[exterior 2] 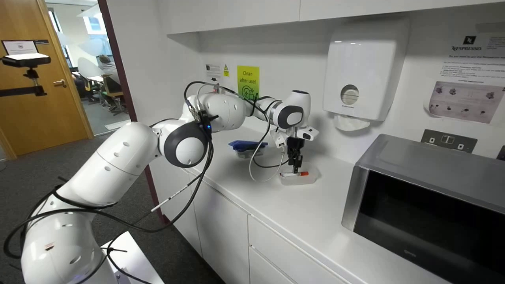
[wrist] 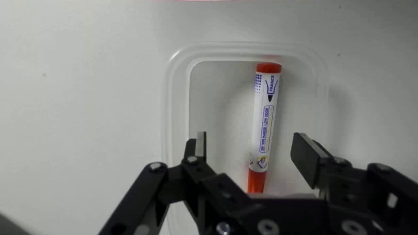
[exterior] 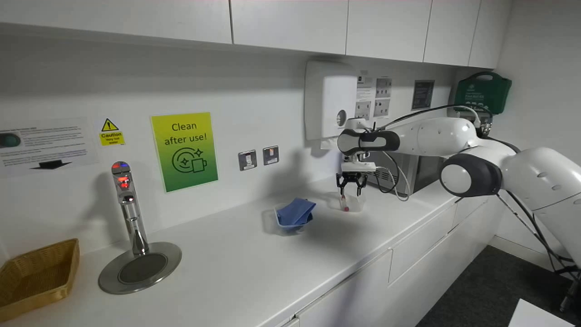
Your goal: Put the marker in the lunchbox
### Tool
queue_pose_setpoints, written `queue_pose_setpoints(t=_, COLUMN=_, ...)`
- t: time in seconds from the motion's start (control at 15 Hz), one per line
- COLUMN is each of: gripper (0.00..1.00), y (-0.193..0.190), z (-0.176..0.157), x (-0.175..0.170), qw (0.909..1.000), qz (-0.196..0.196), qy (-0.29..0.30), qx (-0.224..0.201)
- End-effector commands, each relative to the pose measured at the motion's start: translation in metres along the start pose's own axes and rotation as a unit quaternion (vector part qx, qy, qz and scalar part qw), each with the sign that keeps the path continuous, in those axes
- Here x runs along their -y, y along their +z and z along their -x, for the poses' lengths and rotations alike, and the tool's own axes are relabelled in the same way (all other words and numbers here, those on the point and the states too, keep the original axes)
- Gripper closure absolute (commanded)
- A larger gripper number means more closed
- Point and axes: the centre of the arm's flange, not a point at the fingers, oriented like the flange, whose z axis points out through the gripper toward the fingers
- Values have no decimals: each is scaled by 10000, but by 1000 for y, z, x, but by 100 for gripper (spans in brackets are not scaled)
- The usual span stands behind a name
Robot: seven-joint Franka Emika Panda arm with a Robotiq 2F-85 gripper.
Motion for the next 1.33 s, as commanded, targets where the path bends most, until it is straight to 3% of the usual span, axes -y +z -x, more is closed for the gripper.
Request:
queue_pose_setpoints(t=0.0, gripper=0, y=-46, z=24, x=5, qw=9998, qz=-58, qy=-164, qx=-71)
queue_pose_setpoints(t=0.33, gripper=0, y=-102, z=94, x=16, qw=9973, qz=-166, qy=-596, qx=-386)
queue_pose_setpoints(t=0.6, gripper=0, y=-116, z=145, x=21, qw=9925, qz=-273, qy=-1095, qx=-473)
queue_pose_setpoints(t=1.07, gripper=0, y=-139, z=194, x=18, qw=9799, qz=-758, qy=-1549, qx=-1004)
queue_pose_setpoints(t=1.27, gripper=0, y=-140, z=216, x=11, qw=9764, qz=-864, qy=-1762, qx=-903)
